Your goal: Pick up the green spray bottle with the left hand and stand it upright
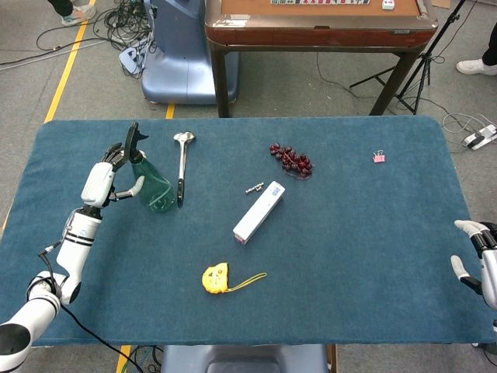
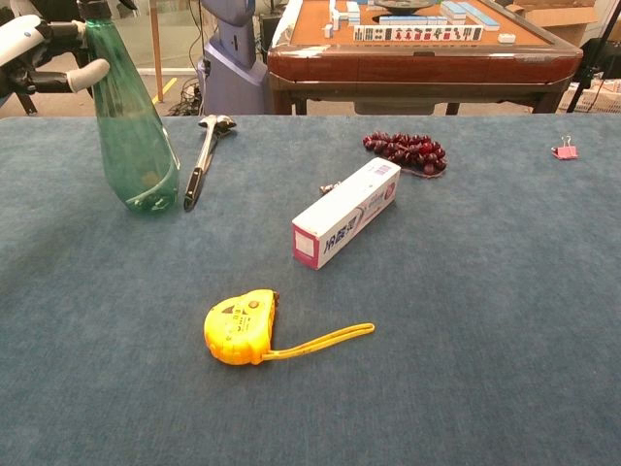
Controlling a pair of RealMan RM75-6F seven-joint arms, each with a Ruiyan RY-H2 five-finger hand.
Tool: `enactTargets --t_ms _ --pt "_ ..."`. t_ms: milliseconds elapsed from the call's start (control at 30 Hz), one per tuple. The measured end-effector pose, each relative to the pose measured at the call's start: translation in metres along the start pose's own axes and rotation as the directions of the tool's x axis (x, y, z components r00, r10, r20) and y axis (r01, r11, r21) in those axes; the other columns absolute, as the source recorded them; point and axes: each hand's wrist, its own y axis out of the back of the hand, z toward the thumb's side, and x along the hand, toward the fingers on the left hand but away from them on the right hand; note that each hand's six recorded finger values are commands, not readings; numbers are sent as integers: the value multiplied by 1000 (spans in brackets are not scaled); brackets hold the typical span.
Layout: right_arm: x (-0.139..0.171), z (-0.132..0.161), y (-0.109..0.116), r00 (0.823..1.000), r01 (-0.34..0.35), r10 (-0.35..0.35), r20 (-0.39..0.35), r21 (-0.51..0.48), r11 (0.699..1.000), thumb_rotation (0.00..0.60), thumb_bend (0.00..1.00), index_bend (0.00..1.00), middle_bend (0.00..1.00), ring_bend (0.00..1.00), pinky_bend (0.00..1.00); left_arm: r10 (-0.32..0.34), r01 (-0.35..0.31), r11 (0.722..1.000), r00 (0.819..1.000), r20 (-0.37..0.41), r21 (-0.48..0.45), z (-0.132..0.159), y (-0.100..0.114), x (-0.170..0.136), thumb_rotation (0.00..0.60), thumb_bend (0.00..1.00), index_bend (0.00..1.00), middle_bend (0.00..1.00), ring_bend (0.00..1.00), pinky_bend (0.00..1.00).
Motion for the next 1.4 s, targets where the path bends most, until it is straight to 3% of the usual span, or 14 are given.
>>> enactTargets --t_ms 233,300,400,567,967,1067,1200,1400 --pt "1 -1 1 1000 3 -3 0 -1 1000 600 289 278 309 202 220 -6 6 1000 1000 -11 7 -2 3 -3 312 459 290 213 101 28" --pt "1 -1 1 1000 4 -4 1 -2 1000 600 289 278 311 202 220 -9 9 1000 1000 -12 9 -2 3 -3 267 459 257 183 74 20" --pt "1 -1 1 1000 4 -4 1 -3 1000 600 290 278 311 202 220 -10 10 1000 1000 -12 6 -1 3 -4 244 459 182 141 37 10" --pt "1 -1 1 1000 5 -5 1 -3 1000 600 289 278 311 202 220 -15 15 1000 1000 -7 -6 1 3 -5 233 459 102 106 10 2" --pt "1 -2 0 1000 3 -3 -1 -8 1000 600 290 278 311 202 220 -33 33 999 999 -14 26 -3 17 -16 219 459 107 92 1 0" --pt "1 -3 0 1000 2 -2 -1 -7 1000 600 289 278 311 202 220 -27 29 999 999 -35 42 -7 24 -22 302 459 125 92 6 0" --pt "0 -4 0 1000 -2 2 -1 -5 1000 600 289 278 311 202 220 -15 19 998 998 -65 57 -13 35 -32 574 459 205 95 38 0" --pt "-3 -4 -5 1000 -20 20 -9 -6 1000 600 290 278 311 202 220 1 12 993 994 -109 119 -17 53 -53 600 459 229 121 53 0"
